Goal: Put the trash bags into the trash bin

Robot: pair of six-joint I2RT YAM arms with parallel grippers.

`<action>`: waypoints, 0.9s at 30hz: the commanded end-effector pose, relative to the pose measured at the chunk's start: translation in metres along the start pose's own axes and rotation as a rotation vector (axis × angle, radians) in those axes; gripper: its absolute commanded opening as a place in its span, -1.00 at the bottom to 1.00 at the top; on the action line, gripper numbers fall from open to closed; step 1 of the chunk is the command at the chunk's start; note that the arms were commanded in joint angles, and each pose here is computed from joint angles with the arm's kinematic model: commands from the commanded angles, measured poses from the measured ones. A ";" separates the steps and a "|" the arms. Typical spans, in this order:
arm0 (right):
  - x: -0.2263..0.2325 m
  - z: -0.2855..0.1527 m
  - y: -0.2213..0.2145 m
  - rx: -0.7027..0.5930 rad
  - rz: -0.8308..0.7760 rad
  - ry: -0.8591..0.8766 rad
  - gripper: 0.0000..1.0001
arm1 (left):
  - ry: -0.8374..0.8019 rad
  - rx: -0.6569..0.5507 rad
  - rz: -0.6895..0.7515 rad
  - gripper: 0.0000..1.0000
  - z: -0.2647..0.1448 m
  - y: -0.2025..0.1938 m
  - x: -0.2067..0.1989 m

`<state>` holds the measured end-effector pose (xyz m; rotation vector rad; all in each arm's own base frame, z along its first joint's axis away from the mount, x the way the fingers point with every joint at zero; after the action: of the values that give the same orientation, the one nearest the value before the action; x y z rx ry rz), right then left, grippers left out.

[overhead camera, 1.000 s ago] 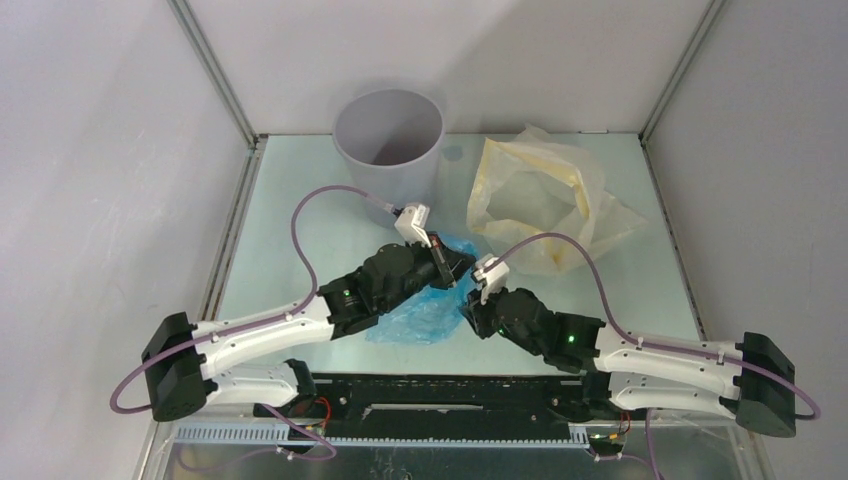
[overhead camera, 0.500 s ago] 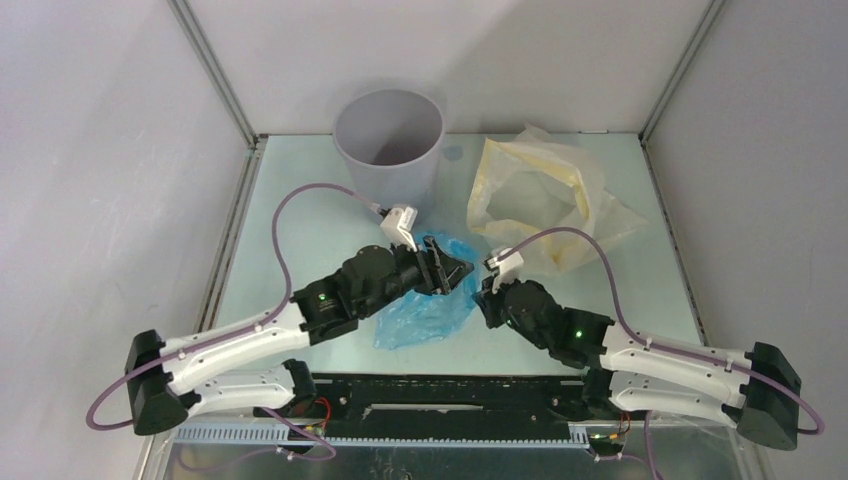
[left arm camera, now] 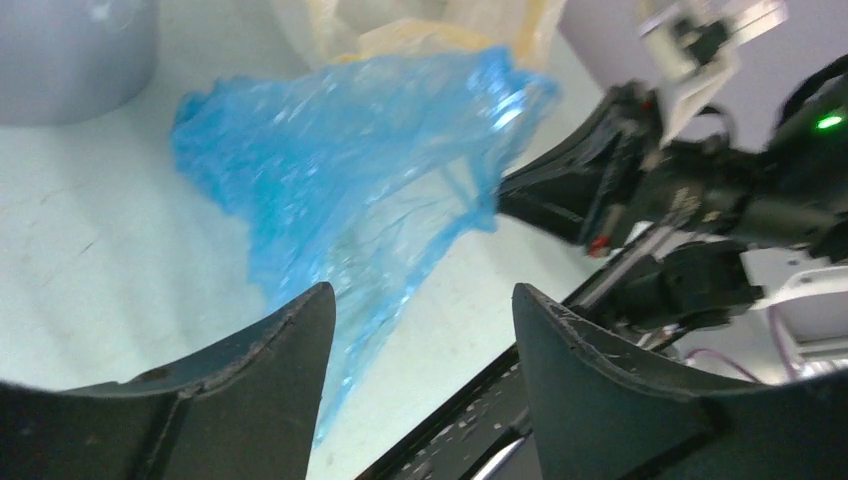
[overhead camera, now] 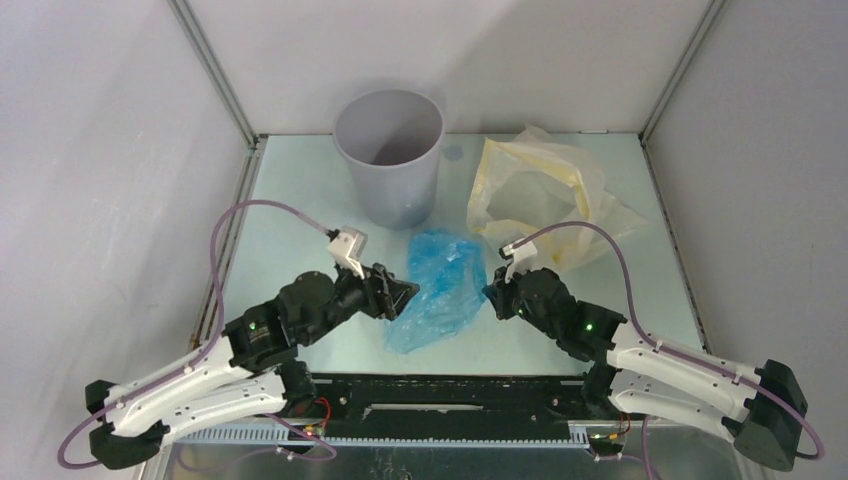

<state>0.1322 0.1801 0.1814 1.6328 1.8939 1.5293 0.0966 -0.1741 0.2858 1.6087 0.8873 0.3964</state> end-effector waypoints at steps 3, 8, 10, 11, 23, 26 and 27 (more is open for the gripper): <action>0.010 -0.003 0.013 -0.017 0.033 0.065 -1.00 | 0.138 0.052 0.125 0.53 0.002 -0.039 0.026; 0.009 -0.003 0.014 -0.009 0.036 0.061 -1.00 | 0.084 0.073 0.183 0.79 0.019 -0.057 0.023; 0.010 -0.003 0.015 0.000 0.034 0.064 -1.00 | 0.122 0.098 0.204 0.80 0.029 -0.063 0.025; 0.010 -0.003 0.015 0.003 0.033 0.067 -1.00 | 0.150 0.111 0.212 0.77 0.033 -0.065 0.027; 0.009 -0.003 0.016 0.011 0.022 0.052 -1.00 | 0.439 0.215 0.264 -0.72 0.060 -0.072 0.042; 0.010 -0.006 0.022 0.001 0.003 0.041 -1.00 | 0.405 0.226 0.247 -0.99 0.050 -0.052 0.035; 0.010 -0.007 0.027 -0.004 -0.006 0.034 -1.00 | 0.390 0.219 0.237 -1.00 0.045 -0.043 0.032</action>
<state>0.1314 0.1794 0.1817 1.6509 1.9667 1.5200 0.1339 -0.1803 0.1807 1.9933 1.0429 0.8303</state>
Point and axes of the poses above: each gripper's point midway between its finger pads, its own z axis out along the fingers, its own x axis along the line the jaws close on, y = z × x, the point moved 9 cm from there along -z, back along the fingers, and after that the axes turned 15 degrees about z, right-handed, at the moved point
